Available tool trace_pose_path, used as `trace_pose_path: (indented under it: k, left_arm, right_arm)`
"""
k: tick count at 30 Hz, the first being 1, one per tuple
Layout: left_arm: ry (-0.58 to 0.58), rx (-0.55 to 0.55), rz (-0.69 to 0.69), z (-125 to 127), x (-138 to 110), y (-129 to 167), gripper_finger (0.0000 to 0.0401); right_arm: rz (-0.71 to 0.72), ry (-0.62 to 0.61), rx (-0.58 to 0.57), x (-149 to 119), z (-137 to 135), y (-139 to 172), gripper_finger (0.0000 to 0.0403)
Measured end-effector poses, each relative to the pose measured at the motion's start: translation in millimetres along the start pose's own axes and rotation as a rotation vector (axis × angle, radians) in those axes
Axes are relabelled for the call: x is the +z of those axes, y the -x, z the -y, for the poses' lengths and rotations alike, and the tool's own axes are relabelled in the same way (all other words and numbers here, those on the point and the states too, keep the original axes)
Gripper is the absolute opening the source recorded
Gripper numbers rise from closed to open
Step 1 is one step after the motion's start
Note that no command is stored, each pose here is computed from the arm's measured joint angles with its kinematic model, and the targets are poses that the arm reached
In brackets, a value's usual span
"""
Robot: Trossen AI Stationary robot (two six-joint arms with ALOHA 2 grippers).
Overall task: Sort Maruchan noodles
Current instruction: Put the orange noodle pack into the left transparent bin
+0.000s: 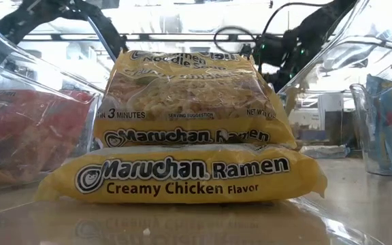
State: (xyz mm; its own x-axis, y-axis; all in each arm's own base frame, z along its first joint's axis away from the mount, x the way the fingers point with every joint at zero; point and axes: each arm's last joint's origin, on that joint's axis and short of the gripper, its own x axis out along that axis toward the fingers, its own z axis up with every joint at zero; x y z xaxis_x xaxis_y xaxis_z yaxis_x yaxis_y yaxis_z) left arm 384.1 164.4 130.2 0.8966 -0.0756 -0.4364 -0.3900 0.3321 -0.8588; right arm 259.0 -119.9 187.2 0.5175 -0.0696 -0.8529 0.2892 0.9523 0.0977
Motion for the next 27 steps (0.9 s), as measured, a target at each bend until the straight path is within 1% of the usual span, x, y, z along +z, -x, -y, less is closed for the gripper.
trace_pose_path:
  k: [4, 7, 9, 13, 17, 21, 24, 27]
  left_arm:
    - [-0.029, 0.007, -0.010, 2, 4, 7, 0.0099]
    - [-0.086, -0.025, -0.032, 5, 9, 13, 0.0101]
    - [-0.108, -0.044, -0.052, 10, 11, 20, 0.0100]
    - [-0.193, -0.028, -0.066, 25, 12, 36, 0.0099]
    - [-0.273, 0.008, -0.101, 43, 10, 56, 0.0099]
    - [-0.331, 0.071, -0.151, 62, 6, 81, 0.0099]
    - [-0.366, 0.114, -0.178, 77, -1, 103, 0.0100]
    - [-0.404, 0.136, -0.205, 96, -13, 131, 0.0100]
  right_arm:
    - [0.053, -0.009, -0.005, 3, -2, 14, 0.0098]
    - [0.080, -0.008, -0.012, 4, -3, 22, 0.0098]
    - [0.093, -0.006, -0.013, 5, -4, 26, 0.0098]
    - [0.105, 0.004, -0.015, 5, -4, 30, 0.0098]
    - [0.114, 0.019, -0.017, 5, -5, 33, 0.0098]
    - [0.130, -0.001, -0.017, 6, -5, 37, 0.0098]
    - [0.132, -0.039, -0.015, 6, -5, 37, 0.0098]
    - [0.130, -0.072, -0.012, 6, -5, 36, 0.0098]
